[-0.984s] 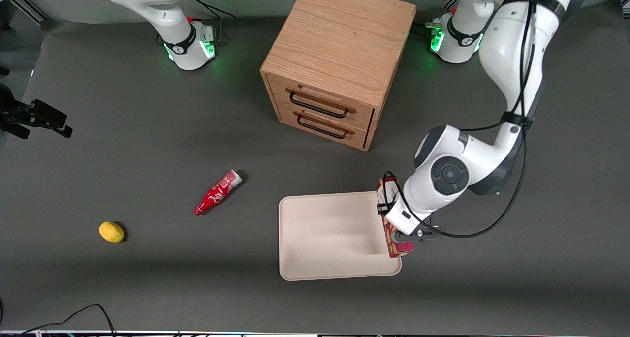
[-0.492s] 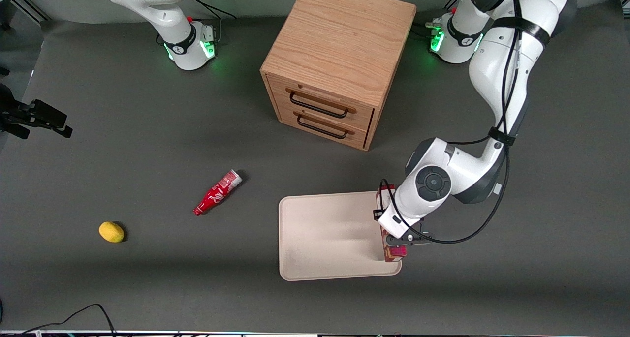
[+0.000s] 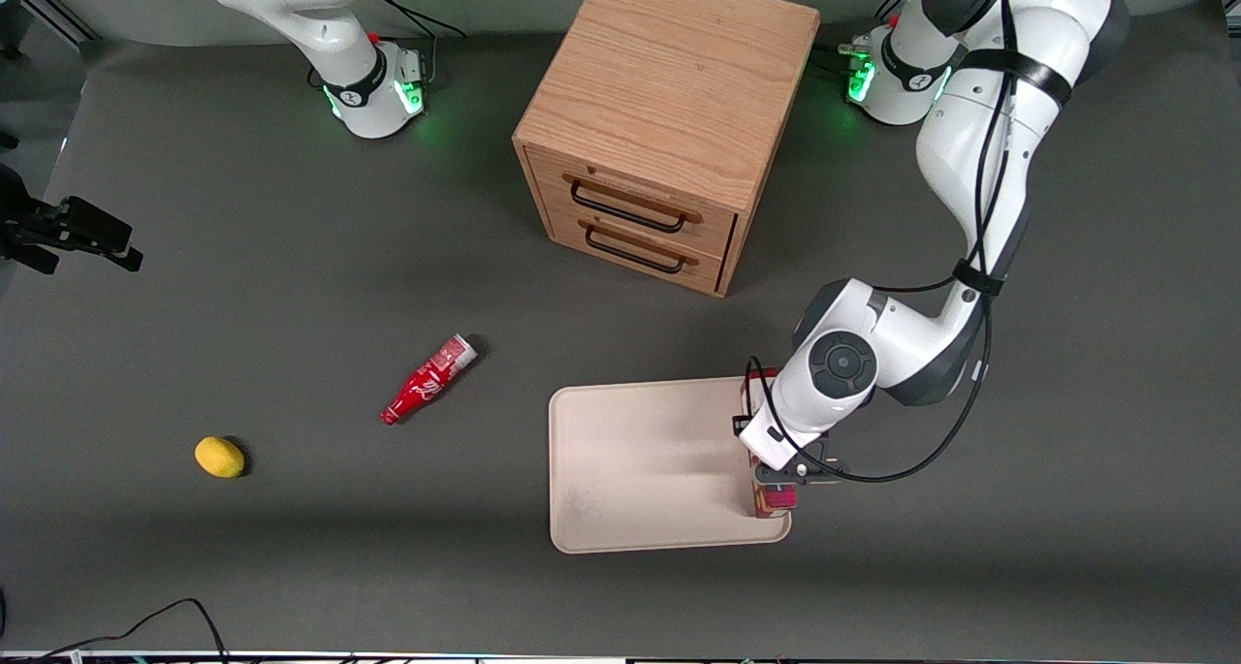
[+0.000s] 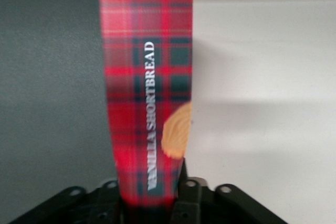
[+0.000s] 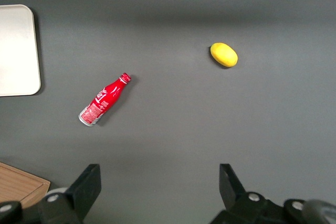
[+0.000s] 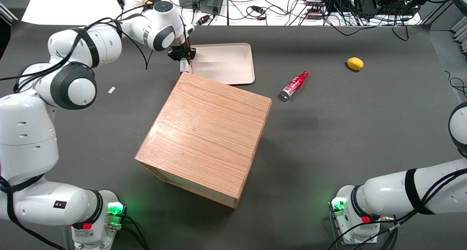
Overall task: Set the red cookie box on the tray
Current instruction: 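Carry the box over the white tray and lower it onto the tray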
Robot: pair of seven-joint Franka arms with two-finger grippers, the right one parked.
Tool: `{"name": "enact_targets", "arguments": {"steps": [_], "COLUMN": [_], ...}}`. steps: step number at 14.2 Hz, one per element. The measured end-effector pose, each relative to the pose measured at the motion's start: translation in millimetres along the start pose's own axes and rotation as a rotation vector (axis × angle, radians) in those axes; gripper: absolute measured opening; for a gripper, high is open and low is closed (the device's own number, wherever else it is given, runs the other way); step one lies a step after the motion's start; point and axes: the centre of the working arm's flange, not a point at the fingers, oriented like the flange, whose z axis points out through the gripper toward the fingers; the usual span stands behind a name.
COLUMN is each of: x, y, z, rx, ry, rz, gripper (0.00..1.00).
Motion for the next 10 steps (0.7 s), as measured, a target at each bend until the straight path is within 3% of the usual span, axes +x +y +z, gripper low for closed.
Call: {"name": "enact_targets", "arguments": {"steps": [6,10], "x": [1,8], "y": [1,-3], "z": [-2,-23], "rx": [0.002,0.011], "ry": [0.008,0.021], "rz": [-0.016,-0.034], "gripper": [1.0,1.0]}}
